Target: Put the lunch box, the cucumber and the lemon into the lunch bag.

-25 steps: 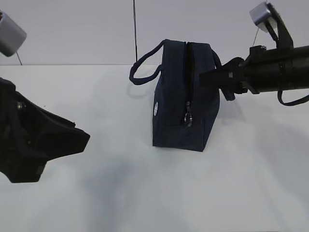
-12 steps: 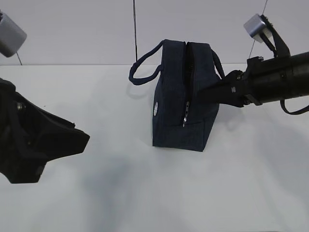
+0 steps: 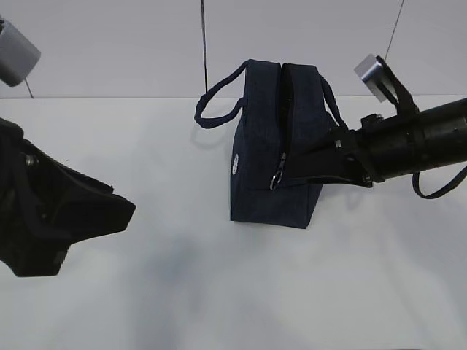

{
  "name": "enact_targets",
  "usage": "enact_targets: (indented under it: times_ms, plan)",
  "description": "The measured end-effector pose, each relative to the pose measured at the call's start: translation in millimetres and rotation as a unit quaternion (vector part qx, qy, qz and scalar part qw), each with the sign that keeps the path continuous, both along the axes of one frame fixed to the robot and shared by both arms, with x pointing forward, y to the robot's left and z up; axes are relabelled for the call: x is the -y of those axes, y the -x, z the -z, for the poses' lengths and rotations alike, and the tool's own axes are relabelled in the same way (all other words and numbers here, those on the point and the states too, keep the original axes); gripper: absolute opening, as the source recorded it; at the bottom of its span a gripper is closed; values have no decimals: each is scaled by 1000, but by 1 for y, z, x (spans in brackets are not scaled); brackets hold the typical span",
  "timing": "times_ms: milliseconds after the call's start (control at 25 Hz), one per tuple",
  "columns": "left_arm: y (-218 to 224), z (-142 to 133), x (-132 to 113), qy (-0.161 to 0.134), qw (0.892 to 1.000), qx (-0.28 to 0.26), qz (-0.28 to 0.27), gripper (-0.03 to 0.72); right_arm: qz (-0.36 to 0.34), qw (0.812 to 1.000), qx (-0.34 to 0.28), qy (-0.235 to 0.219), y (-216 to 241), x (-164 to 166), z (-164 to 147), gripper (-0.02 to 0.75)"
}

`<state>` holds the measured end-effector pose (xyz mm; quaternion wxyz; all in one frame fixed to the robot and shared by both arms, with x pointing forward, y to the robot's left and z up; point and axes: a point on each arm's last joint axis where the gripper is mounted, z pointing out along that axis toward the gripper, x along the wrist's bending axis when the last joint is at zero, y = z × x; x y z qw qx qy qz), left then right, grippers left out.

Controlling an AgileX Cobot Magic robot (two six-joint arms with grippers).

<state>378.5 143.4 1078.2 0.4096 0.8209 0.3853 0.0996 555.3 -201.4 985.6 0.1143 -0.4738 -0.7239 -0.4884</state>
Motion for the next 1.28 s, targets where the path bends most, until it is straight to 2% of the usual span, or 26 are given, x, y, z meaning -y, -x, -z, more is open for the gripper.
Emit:
enact_targets:
  times_ms: [240, 480, 640, 760, 920, 1040, 1160, 1280]
  plan:
    - [0, 0, 0, 0, 1000, 0, 0, 241, 28, 998, -39, -30, -9, -7, 18, 468]
    - [0, 0, 0, 0, 1000, 0, 0, 241, 31, 998, -49, -30, -8, -29, 25, 451]
    - [0, 0, 0, 0, 1000, 0, 0, 241, 35, 998, -48, -26, -9, -26, 26, 412]
    - [0, 0, 0, 0, 1000, 0, 0, 241, 30, 999, -40, -14, -7, -17, 19, 410]
    - [0, 0, 0, 0, 1000, 0, 0, 241, 16, 1000, -14, -8, 2, -2, -8, 406]
    - [0, 0, 0, 0, 1000, 0, 0, 241, -7, 999, 8, -35, 14, 5, -34, 404]
    - [0, 0, 0, 0, 1000, 0, 0, 241, -39, 995, 13, -90, 26, 0, -55, 404]
    - [0, 0, 0, -1, 1000, 1, 0, 241, -26, 989, 14, -142, 25, -2, -65, 403]
